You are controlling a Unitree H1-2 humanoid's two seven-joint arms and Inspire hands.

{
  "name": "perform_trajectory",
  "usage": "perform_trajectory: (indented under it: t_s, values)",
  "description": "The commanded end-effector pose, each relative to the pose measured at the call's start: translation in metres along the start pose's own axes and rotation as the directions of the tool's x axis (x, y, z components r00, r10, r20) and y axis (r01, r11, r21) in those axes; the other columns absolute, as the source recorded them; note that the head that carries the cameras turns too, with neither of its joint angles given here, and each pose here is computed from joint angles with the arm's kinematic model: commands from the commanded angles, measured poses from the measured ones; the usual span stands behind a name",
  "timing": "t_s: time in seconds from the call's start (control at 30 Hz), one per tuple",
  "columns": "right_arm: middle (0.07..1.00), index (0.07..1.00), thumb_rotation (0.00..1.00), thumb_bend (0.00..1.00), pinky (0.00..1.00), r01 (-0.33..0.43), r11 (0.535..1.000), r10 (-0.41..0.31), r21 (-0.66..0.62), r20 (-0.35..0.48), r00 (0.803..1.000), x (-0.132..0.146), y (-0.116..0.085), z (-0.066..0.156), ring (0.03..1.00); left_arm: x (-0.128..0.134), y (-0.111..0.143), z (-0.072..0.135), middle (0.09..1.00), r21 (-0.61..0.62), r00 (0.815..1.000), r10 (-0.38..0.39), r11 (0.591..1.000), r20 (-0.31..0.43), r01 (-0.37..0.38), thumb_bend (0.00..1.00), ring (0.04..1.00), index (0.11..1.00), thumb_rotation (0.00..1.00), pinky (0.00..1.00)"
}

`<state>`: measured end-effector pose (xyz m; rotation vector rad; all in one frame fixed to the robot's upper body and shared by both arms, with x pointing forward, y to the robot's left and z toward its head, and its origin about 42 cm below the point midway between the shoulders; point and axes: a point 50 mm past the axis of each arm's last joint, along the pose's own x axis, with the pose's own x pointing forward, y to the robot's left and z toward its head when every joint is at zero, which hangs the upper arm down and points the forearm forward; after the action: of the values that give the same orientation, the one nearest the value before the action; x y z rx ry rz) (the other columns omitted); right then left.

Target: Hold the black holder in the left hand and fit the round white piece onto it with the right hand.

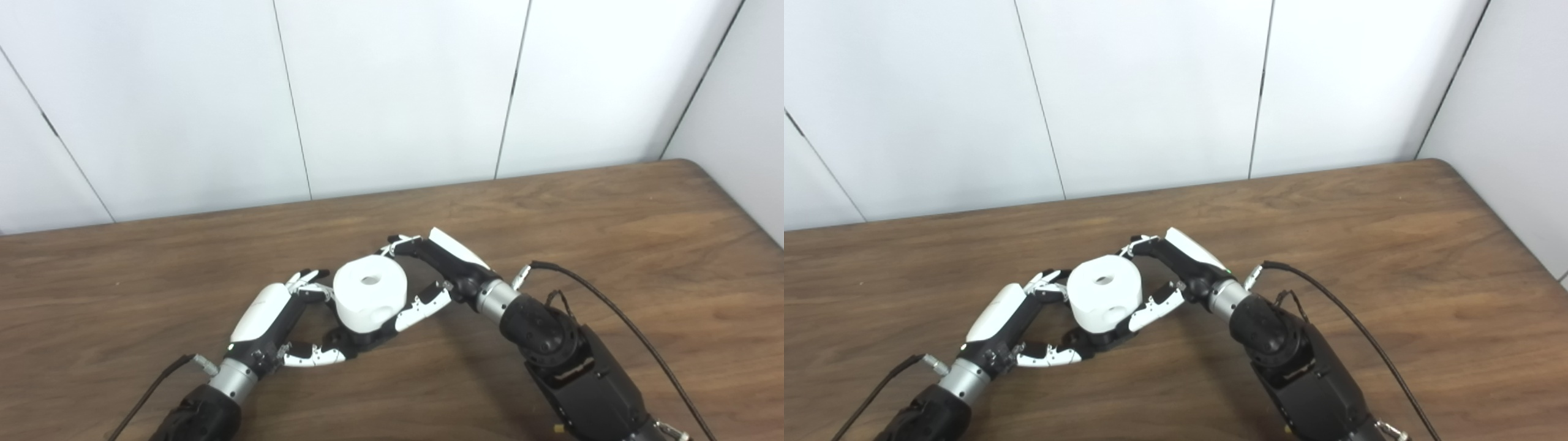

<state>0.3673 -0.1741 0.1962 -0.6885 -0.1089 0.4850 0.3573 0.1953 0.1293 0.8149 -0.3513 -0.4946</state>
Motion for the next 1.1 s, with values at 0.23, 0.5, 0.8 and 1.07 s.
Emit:
perform_trajectory:
  t_s: [0.23, 0.5, 0.8, 1.07]
  values:
    - [0.791, 0.483, 0.15, 0.52, 1.0, -0.017, 0.999, 0.019, -0.03, 0.055, 0.998, -0.003, -0.002, 0.012, 0.953, 0.001, 0.0, 0.002, 0.712, 0.019, 1.0, -0.012, 1.0, -0.001, 0.012, 0.52, 0.936, 0.482, 0.05, 1.0]
    - [0.782, 0.483, 0.15, 0.52, 1.0, -0.018, 0.999, 0.02, -0.036, 0.048, 0.999, -0.005, 0.005, 0.011, 0.944, 0.001, -0.001, 0.004, 0.711, 0.015, 1.0, -0.008, 1.0, 0.001, 0.008, 0.52, 0.938, 0.482, 0.05, 1.0]
    - [0.784, 0.483, 0.15, 0.52, 1.0, -0.041, 0.994, 0.045, -0.098, 0.042, 0.998, -0.007, 0.006, 0.01, 0.946, 0.002, -0.002, 0.008, 0.711, 0.019, 1.0, -0.009, 1.0, 0.0, 0.009, 0.52, 0.938, 0.482, 0.05, 1.0]
    - [0.783, 0.482, 0.15, 0.52, 1.0, -0.05, 0.99, 0.057, -0.129, 0.049, 0.997, -0.008, 0.002, 0.008, 0.944, 0.004, -0.005, 0.011, 0.712, 0.022, 1.0, -0.012, 1.0, -0.005, 0.012, 0.52, 0.939, 0.482, 0.05, 1.0]
